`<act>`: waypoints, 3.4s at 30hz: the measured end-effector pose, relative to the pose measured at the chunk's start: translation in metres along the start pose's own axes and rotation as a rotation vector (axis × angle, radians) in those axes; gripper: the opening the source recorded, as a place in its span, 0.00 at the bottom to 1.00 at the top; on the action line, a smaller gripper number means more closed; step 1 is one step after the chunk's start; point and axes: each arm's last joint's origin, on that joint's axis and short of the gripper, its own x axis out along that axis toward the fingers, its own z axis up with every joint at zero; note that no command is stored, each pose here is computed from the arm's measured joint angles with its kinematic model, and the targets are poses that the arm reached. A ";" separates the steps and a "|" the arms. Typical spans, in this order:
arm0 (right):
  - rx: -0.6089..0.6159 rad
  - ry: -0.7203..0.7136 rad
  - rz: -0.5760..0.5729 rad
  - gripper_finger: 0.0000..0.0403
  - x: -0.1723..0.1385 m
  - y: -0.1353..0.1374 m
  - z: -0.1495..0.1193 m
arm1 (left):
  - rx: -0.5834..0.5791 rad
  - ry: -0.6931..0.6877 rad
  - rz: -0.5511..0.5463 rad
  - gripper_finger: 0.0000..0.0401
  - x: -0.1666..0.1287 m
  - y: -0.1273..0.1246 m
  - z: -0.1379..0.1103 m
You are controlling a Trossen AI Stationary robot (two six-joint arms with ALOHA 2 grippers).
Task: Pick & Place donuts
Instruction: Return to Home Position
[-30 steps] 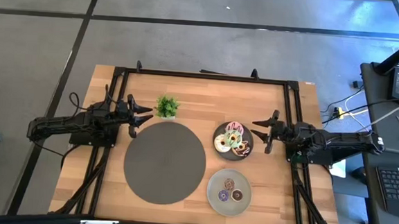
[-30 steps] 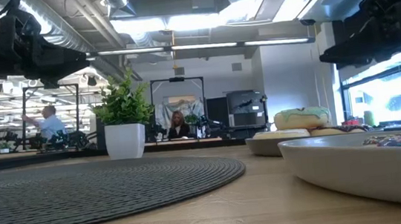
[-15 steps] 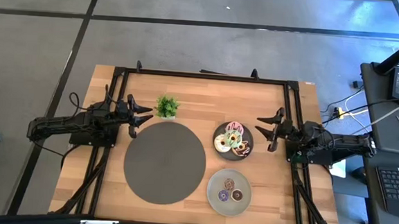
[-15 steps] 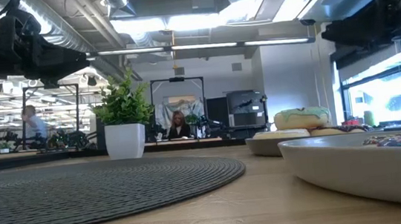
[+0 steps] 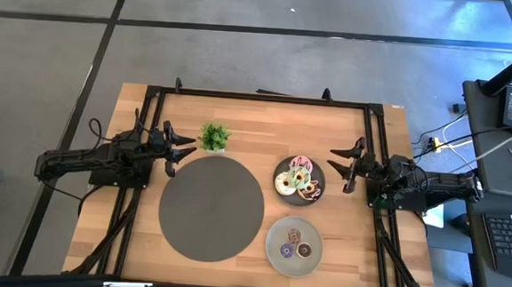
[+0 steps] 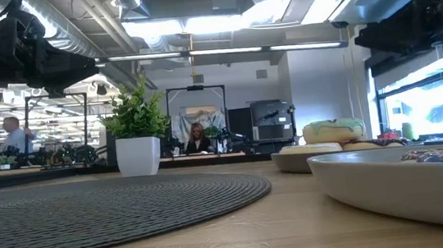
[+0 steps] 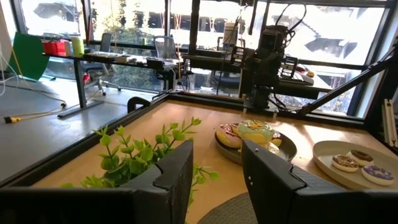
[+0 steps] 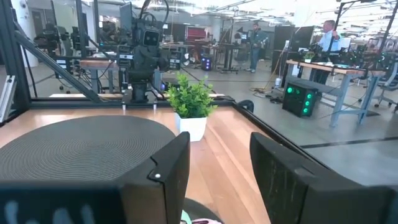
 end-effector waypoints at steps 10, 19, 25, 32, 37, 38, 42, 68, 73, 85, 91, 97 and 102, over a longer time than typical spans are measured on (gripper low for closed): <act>-0.120 0.000 0.002 0.42 0.000 0.000 0.000 | 0.000 0.000 0.000 0.34 0.000 0.000 0.000; -0.125 0.000 0.002 0.42 0.000 0.000 0.000 | 0.000 0.000 0.000 0.33 0.000 0.000 0.000; -0.125 0.000 0.001 0.42 0.000 0.000 0.000 | 0.000 0.000 0.000 0.34 0.000 0.000 0.000; -0.124 0.000 0.001 0.42 0.000 0.000 0.000 | 0.000 0.000 0.000 0.33 0.000 0.000 0.000; -0.125 0.000 0.001 0.42 0.000 0.000 0.000 | 0.000 0.000 0.000 0.33 0.000 0.000 0.000; -0.125 0.000 0.001 0.42 0.000 0.000 0.000 | 0.000 0.000 0.000 0.33 0.000 0.000 0.000; -0.125 0.000 0.001 0.42 0.000 0.000 0.000 | 0.000 0.000 0.000 0.34 0.000 0.000 0.000; -0.125 0.000 0.002 0.42 0.000 0.000 0.000 | 0.000 0.000 0.001 0.34 0.000 0.000 0.000; -0.125 0.000 0.001 0.42 0.000 0.000 0.000 | 0.000 0.000 0.001 0.33 0.000 0.000 0.000; -0.125 0.000 0.001 0.42 0.000 0.000 0.000 | 0.000 0.000 0.001 0.34 0.000 0.000 0.000; -0.125 0.000 0.001 0.42 0.000 0.000 0.000 | 0.000 0.000 0.001 0.33 0.000 0.000 0.000; -0.125 0.000 0.001 0.42 0.000 0.000 0.000 | 0.000 0.000 0.001 0.33 0.000 0.000 0.000; -0.124 0.000 0.001 0.42 0.000 0.000 0.000 | 0.000 0.000 0.000 0.34 0.000 0.000 0.000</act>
